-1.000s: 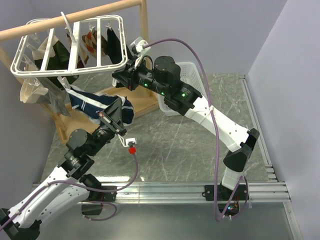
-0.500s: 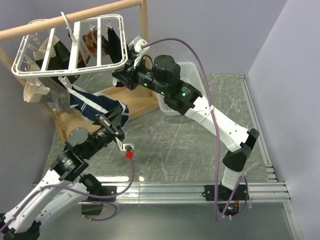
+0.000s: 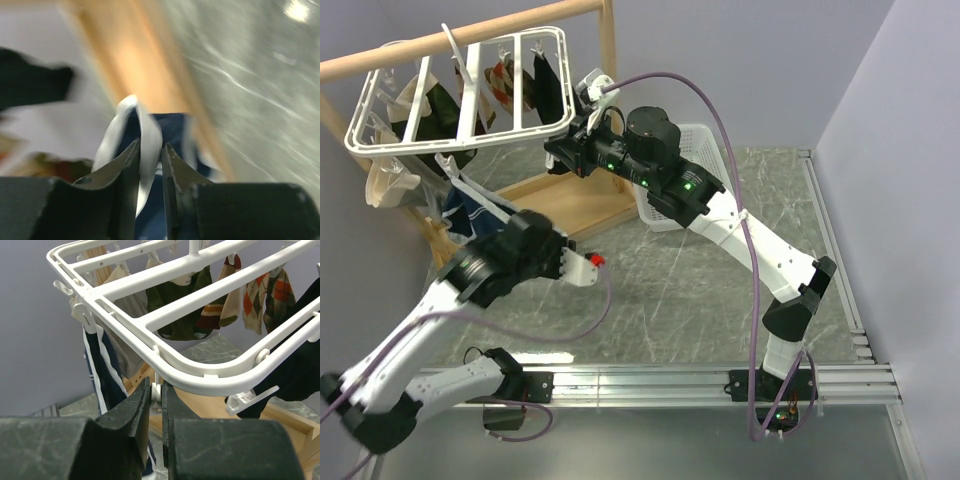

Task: Clip the underwear to the hanger

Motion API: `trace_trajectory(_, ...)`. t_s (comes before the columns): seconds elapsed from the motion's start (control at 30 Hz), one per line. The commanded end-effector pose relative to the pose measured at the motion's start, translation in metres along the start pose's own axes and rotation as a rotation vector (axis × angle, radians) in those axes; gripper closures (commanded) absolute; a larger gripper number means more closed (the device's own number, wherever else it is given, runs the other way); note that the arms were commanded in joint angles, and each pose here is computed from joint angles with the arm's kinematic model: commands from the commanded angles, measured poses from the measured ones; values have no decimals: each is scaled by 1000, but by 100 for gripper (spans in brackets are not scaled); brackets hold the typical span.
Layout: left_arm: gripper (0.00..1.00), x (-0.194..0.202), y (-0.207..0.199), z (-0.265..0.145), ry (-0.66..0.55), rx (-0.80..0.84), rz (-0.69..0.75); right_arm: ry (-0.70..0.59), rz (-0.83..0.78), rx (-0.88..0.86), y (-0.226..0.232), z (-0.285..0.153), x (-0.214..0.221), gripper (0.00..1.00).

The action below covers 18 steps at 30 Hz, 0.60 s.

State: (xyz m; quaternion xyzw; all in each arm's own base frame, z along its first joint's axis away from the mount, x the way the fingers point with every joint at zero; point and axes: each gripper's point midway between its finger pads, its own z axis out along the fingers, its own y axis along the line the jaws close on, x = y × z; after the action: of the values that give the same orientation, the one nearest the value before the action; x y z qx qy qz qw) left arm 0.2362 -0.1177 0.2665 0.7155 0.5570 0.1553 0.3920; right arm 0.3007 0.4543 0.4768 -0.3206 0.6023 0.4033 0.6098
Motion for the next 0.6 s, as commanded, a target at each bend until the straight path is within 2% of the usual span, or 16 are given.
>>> trace_trajectory(0.0,71,35,-44,2,284,242,-172,27,7,-16,5,-4,0,100)
trace_trajectory(0.07,69,42,-57,5,380,337,-209,23,8,-14,4,-6,-3,100)
trace_trajectory(0.17,65,41,-53,5,440,376,-247,24,8,-14,5,-6,-2,100)
trace_trajectory(0.37,56,48,-20,10,533,300,-218,15,8,-15,6,-9,-6,100)
trace_trajectory(0.53,50,47,-4,14,549,272,-200,4,5,-8,5,-12,-10,100)
trace_trajectory(0.57,45,47,-2,15,555,271,-196,1,5,-10,5,-12,-12,100)
